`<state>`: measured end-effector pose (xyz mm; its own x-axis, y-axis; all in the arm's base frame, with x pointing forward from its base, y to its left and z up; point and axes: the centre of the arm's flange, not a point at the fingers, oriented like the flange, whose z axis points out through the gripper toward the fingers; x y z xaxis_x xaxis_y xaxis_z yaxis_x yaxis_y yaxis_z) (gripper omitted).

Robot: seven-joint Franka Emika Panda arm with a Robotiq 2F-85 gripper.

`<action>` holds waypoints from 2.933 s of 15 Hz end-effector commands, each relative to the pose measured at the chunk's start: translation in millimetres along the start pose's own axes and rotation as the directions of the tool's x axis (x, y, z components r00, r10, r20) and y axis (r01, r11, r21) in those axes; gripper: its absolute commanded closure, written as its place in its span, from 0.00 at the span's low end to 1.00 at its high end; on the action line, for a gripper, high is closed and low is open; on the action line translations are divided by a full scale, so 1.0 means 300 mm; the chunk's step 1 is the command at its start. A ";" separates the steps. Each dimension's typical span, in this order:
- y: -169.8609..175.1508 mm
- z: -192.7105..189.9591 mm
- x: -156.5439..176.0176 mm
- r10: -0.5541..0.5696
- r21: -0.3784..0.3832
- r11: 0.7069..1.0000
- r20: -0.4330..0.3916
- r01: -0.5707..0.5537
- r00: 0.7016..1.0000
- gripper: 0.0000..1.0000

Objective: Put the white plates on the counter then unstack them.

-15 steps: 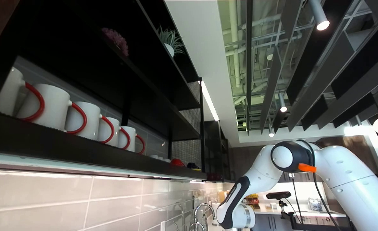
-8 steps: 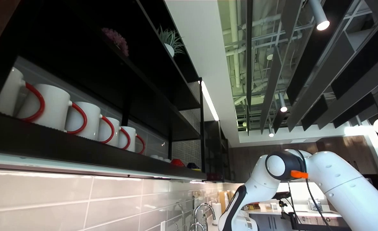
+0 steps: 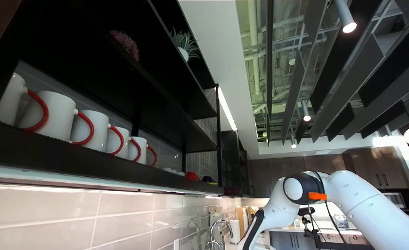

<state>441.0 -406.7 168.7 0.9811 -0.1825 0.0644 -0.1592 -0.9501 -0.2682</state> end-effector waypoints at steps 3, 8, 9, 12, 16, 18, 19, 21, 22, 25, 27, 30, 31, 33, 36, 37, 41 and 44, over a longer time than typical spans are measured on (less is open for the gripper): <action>0.039 0.052 0.051 0.042 0.062 0.997 0.027 -0.043 0.999 0.00; 0.046 0.083 0.068 0.098 0.096 0.990 0.069 -0.105 0.993 0.00; 0.048 0.089 0.072 0.107 0.101 0.988 0.075 -0.114 0.991 0.00; 0.051 0.099 0.079 0.127 0.101 0.986 0.086 -0.135 0.988 0.00; 0.058 0.110 0.087 0.142 0.102 0.983 0.094 -0.152 0.985 0.00; 0.059 0.115 0.092 0.149 0.108 0.981 0.102 -0.159 0.984 0.00; 0.059 0.118 0.094 0.151 0.110 0.981 0.106 -0.163 0.983 0.00; 0.059 0.122 0.098 0.157 0.117 0.979 0.112 -0.170 0.981 0.00; 0.059 0.124 0.099 0.157 0.121 0.978 0.116 -0.171 0.981 0.00; 0.060 0.131 0.104 0.155 0.144 0.974 0.131 -0.174 0.979 0.00; 0.060 0.132 0.106 0.153 0.151 0.973 0.136 -0.173 0.979 0.00; 0.059 0.131 0.109 0.151 0.164 0.971 0.138 -0.172 0.979 0.00; 0.059 0.132 0.110 0.150 0.165 0.971 0.136 -0.172 0.979 0.00; 0.057 0.131 0.114 0.149 0.173 0.970 0.133 -0.171 0.980 0.00; 0.053 0.126 0.122 0.145 0.188 0.968 0.132 -0.168 0.981 0.00; 0.051 0.122 0.125 0.143 0.192 0.967 0.131 -0.166 0.981 0.00; 0.041 0.110 0.132 0.136 0.206 0.965 0.124 -0.160 0.983 0.00; 0.037 0.109 0.144 0.135 0.218 0.963 0.123 -0.160 0.983 0.00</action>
<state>478.0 -413.3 135.3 0.9604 -0.2633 -0.0913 -0.2761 -0.8539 -0.4412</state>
